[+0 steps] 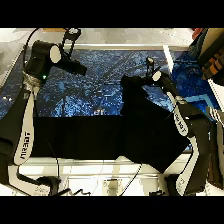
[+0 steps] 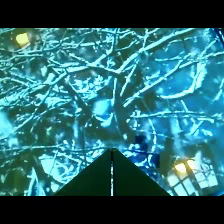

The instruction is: Fold the clothes and pants, and hang the long-sleeved shirts on hangers.

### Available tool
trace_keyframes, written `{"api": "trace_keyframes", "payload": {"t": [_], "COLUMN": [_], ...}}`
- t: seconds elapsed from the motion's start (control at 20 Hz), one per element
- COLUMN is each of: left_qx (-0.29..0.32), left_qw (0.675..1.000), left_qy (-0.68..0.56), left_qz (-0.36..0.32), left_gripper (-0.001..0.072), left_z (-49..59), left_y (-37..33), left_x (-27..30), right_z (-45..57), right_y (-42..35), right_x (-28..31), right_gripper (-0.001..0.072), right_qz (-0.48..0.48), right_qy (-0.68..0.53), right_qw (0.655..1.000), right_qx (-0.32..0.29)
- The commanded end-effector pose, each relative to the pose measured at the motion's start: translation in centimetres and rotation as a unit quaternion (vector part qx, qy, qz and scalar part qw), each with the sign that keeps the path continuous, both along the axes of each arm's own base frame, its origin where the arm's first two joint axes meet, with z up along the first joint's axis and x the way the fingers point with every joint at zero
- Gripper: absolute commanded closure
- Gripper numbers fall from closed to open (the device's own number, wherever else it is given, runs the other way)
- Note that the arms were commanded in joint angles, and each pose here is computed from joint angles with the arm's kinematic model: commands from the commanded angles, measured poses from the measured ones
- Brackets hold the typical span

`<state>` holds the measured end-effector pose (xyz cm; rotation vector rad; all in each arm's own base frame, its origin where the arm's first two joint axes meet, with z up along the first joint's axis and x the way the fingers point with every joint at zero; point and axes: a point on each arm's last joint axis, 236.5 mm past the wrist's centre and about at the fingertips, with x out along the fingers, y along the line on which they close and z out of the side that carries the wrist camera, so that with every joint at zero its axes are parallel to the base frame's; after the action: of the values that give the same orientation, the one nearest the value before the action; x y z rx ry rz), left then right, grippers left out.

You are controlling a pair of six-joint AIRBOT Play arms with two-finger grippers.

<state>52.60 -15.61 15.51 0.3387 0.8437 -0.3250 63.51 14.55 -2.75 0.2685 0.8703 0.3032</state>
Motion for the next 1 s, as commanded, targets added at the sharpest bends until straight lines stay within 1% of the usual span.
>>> {"api": "trace_keyframes", "payload": {"t": [0.0, 0.1, 0.15, 0.2, 0.25, 0.3, 0.4, 0.45, 0.5, 0.6, 0.65, 0.8, 0.9, 0.95], "left_qx": [0.012, 0.013, 0.013, 0.014, 0.015, 0.017, 0.017, 0.017, 0.017, 0.017, 0.017, 0.018, 0.019, 0.02], "left_qw": [1.0, 1.0, 1.0, 1.0, 1.0, 1.0, 1.0, 1.0, 1.0, 1.0, 1.0, 1.0, 0.999, 0.999], "left_qy": [-0.002, 0.0, 0.002, 0.005, 0.01, 0.016, 0.017, 0.017, 0.017, 0.017, 0.017, 0.018, 0.023, 0.025], "left_qz": [0.009, 0.013, 0.015, 0.015, 0.015, 0.016, 0.016, 0.016, 0.016, 0.015, 0.015, 0.016, 0.015, 0.015], "left_gripper": [0.0699, 0.0699, 0.0699, 0.0699, 0.0699, 0.0699, 0.0699, 0.0699, 0.0699, 0.0699, 0.0699, 0.0699, 0.0699, 0.0699], "left_z": [0.6, 1.2, 1.4, 1.4, 1.3, 1.1, 1.0, 1.0, 1.0, 1.0, 1.0, 0.8, 0.4, 0.1], "left_y": [1.2, 1.7, 1.9, 2.0, 2.0, 2.1, 2.1, 2.1, 2.1, 2.1, 2.1, 2.1, 2.1, 2.0], "left_x": [-0.3, -0.8, -1.0, -1.3, -1.5, -1.7, -1.7, -1.7, -1.7, -1.7, -1.7, -1.6, -1.5, -1.4], "right_z": [6.2, 8.3, 8.3, 7.5, 6.2, 4.4, 0.3, -1.4, -2.9, -4.6, -5.2, -6.9, -7.2, -6.8], "right_y": [0.3, -0.2, -0.8, -1.6, -2.2, -2.8, -2.9, -2.7, -2.5, -2.5, -2.6, -2.6, -2.1, -1.8], "right_x": [1.0, 0.9, 0.7, 0.5, 0.1, -0.4, -2.3, -3.1, -3.3, -2.5, -2.0, -1.2, -1.0, -0.6], "right_gripper": [0.0698, 0.0698, 0.0698, 0.0679, 0.0472, 0.0231, 0.0216, 0.0185, 0.0182, 0.019, 0.0208, 0.0313, 0.0539, 0.0672], "right_qz": [0.021, 0.02, 0.021, 0.023, 0.024, 0.025, 0.062, 0.086, 0.092, 0.077, 0.064, 0.046, 0.047, 0.046], "right_qy": [-0.047, -0.066, -0.066, -0.058, -0.043, -0.022, 0.029, 0.049, 0.062, 0.058, 0.057, 0.054, 0.05, 0.039], "right_qw": [0.999, 0.997, 0.997, 0.996, 0.995, 0.995, 0.991, 0.987, 0.986, 0.988, 0.989, 0.992, 0.992, 0.993], "right_qx": [-0.013, -0.026, -0.044, -0.067, -0.082, -0.091, -0.114, -0.126, -0.128, -0.122, -0.116, -0.107, -0.104, -0.104]}}
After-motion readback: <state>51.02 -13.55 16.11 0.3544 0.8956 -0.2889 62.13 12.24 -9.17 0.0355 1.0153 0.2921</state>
